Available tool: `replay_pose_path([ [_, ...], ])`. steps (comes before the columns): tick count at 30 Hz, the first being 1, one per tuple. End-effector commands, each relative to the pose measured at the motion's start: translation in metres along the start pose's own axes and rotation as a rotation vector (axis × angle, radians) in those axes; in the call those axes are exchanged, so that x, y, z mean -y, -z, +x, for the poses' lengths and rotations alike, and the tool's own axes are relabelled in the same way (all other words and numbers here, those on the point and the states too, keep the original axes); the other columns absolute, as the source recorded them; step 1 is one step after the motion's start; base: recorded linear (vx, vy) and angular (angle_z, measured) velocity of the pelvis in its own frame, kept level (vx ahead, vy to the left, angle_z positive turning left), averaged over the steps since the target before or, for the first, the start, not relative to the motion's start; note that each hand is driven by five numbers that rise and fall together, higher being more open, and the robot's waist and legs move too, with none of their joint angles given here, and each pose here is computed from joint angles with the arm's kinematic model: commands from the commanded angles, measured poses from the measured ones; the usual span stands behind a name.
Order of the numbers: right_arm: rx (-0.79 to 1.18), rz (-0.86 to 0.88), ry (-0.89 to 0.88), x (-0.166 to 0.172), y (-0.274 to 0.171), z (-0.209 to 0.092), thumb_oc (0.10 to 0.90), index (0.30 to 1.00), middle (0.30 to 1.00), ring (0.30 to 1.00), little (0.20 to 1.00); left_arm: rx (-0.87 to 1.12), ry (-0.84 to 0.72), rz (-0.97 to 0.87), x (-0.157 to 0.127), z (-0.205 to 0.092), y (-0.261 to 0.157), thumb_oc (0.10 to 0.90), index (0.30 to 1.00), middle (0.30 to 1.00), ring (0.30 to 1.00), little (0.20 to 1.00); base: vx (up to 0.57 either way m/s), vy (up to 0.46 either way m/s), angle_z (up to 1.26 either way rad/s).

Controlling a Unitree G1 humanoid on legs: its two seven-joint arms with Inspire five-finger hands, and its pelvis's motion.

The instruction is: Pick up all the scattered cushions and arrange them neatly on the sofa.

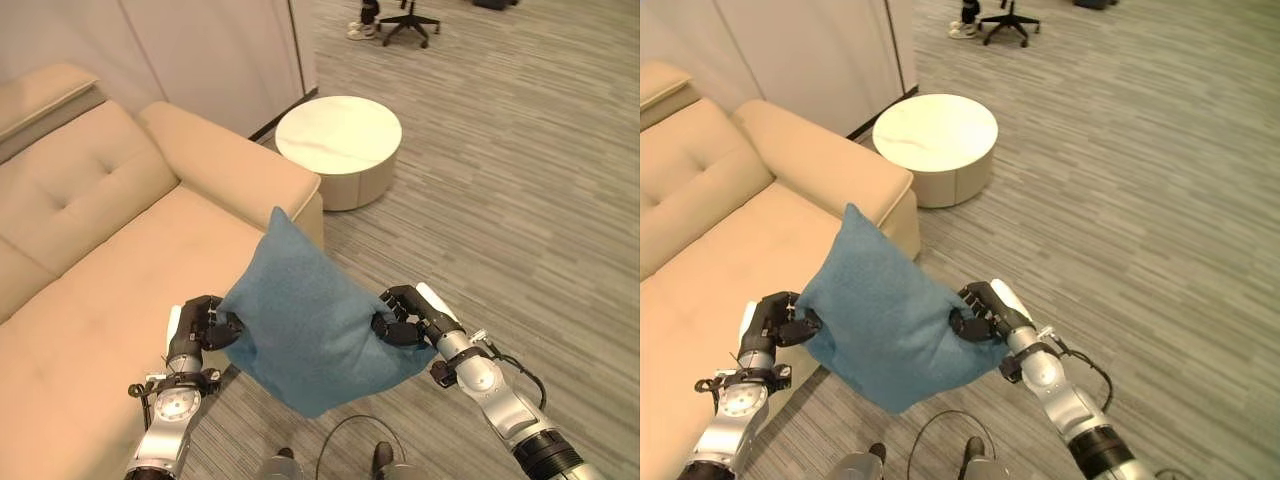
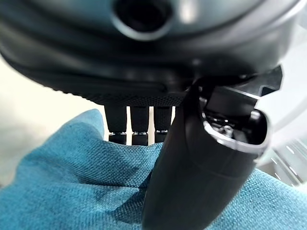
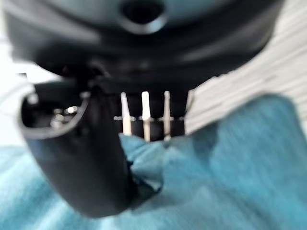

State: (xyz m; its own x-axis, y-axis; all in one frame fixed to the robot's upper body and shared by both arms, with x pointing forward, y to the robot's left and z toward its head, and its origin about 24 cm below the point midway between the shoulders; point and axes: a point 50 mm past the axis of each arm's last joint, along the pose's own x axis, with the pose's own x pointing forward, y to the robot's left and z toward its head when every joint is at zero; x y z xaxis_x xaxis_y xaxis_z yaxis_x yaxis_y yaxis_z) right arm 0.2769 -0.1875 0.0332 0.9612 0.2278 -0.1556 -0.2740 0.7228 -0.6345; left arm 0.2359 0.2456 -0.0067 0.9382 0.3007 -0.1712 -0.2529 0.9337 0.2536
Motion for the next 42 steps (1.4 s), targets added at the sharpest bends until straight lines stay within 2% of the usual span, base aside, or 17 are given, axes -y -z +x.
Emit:
replay_pose_path([
  [1,0.364,0.074,0.181,0.033,-0.077,0.017,0.4,0.3,0.3,0.3,0.3,0.329,-0.131,-0.073,-0.039,0.024,-0.077,0.4,0.3,0.3,0.3,0.3,0.02,-0.236,0.68],
  [9,0.337,0.04,0.168,0.031,-0.076,0.022,0.4,0.3,0.3,0.3,0.3,0.282,-0.089,-0.002,-0.044,0.025,-0.069,0.4,0.3,0.3,0.3,0.3,0.23,0.016,0.98],
  [25,0.294,0.026,0.117,0.012,-0.069,0.024,0.4,0.3,0.3,0.3,0.3,0.226,-0.014,0.116,-0.049,0.021,-0.058,0.4,0.3,0.3,0.3,0.3,0.29,0.224,0.18],
  [33,0.253,0.03,0.142,0.021,-0.057,0.018,0.4,0.3,0.3,0.3,0.3,0.249,0.083,0.118,-0.023,0.029,-0.065,0.4,0.3,0.3,0.3,0.3,0.33,0.125,0.71],
  [42,0.224,0.017,0.112,0.019,-0.048,0.016,0.4,0.3,0.3,0.3,0.3,0.233,0.123,0.122,-0.013,0.028,-0.06,0.4,0.3,0.3,0.3,0.3,0.42,-0.006,0.6],
])
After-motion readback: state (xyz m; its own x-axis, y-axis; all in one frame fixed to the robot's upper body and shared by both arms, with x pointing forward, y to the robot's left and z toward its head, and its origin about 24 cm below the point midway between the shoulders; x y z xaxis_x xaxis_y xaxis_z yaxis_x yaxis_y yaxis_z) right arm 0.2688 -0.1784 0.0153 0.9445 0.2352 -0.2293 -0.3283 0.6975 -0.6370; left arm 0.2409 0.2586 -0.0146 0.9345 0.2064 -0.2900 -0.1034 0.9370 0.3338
